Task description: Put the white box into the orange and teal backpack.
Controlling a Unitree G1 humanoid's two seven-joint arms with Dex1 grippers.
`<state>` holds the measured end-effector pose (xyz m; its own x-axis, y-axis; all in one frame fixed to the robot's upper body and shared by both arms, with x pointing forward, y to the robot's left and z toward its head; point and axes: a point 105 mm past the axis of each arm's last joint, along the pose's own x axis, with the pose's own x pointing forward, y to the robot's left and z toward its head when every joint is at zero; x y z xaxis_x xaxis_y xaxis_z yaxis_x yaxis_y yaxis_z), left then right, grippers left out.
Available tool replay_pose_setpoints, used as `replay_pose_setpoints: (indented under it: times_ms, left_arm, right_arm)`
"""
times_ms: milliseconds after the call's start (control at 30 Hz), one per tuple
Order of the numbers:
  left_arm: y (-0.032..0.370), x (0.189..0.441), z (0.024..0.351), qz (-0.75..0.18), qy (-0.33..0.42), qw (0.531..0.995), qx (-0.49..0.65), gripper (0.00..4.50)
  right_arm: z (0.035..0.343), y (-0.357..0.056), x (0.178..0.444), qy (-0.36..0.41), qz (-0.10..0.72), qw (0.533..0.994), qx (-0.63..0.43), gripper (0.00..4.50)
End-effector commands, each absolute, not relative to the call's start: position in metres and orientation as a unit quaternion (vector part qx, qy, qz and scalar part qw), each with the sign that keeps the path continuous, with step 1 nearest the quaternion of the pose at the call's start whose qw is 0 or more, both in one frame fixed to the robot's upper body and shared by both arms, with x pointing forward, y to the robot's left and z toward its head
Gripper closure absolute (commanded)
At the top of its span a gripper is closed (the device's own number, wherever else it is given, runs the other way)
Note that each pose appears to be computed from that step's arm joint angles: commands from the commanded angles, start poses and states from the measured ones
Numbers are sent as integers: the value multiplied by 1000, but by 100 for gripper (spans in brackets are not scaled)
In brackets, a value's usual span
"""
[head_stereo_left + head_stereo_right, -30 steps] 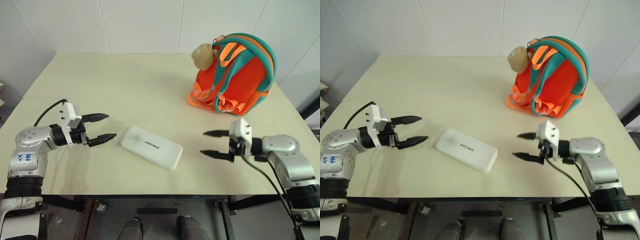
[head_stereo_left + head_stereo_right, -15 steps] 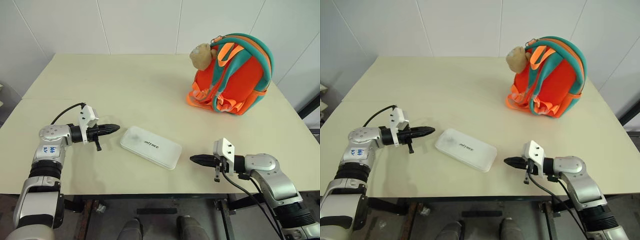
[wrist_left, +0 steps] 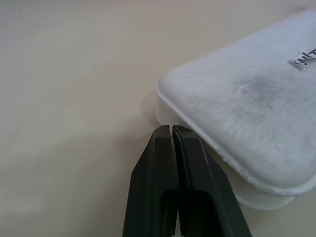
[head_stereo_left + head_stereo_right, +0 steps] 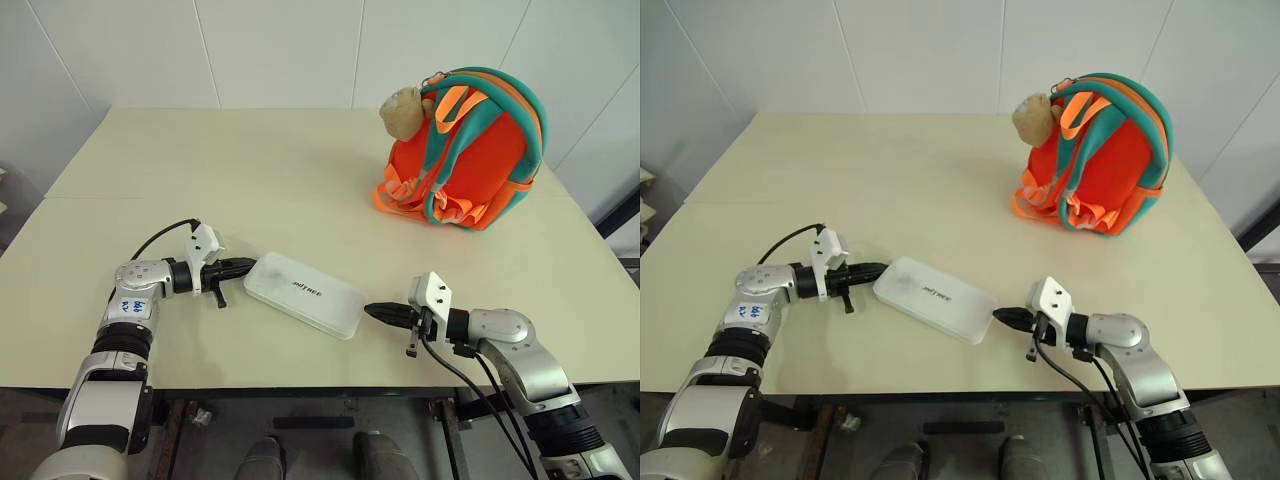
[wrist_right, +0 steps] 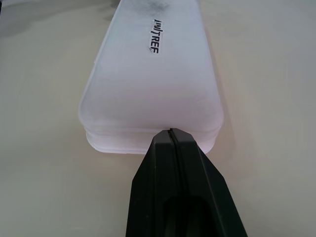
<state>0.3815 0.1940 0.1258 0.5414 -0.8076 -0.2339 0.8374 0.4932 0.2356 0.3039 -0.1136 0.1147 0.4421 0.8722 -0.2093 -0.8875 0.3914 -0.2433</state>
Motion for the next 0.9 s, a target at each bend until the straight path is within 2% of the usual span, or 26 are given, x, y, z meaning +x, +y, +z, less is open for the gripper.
replay_pose_setpoints:
  times_ms: [33,200,367,633,900]
  left_arm:
    - [182,373,126,-512,37,843,159,439]
    - [181,366,124,-521,41,838,156,439]
    - [169,347,116,-541,50,828,138,439]
    - [152,340,110,-541,54,830,125,439]
    - [158,336,108,-529,61,837,126,439]
  right_arm:
    - [129,-109,311,-6,528,832,-168,450]
    - [133,-119,320,-7,520,834,-183,450]
    - [143,-149,342,0,491,844,-215,450]
    - [143,-164,356,1,479,846,-233,450]
    - [156,-190,345,5,461,855,-236,450]
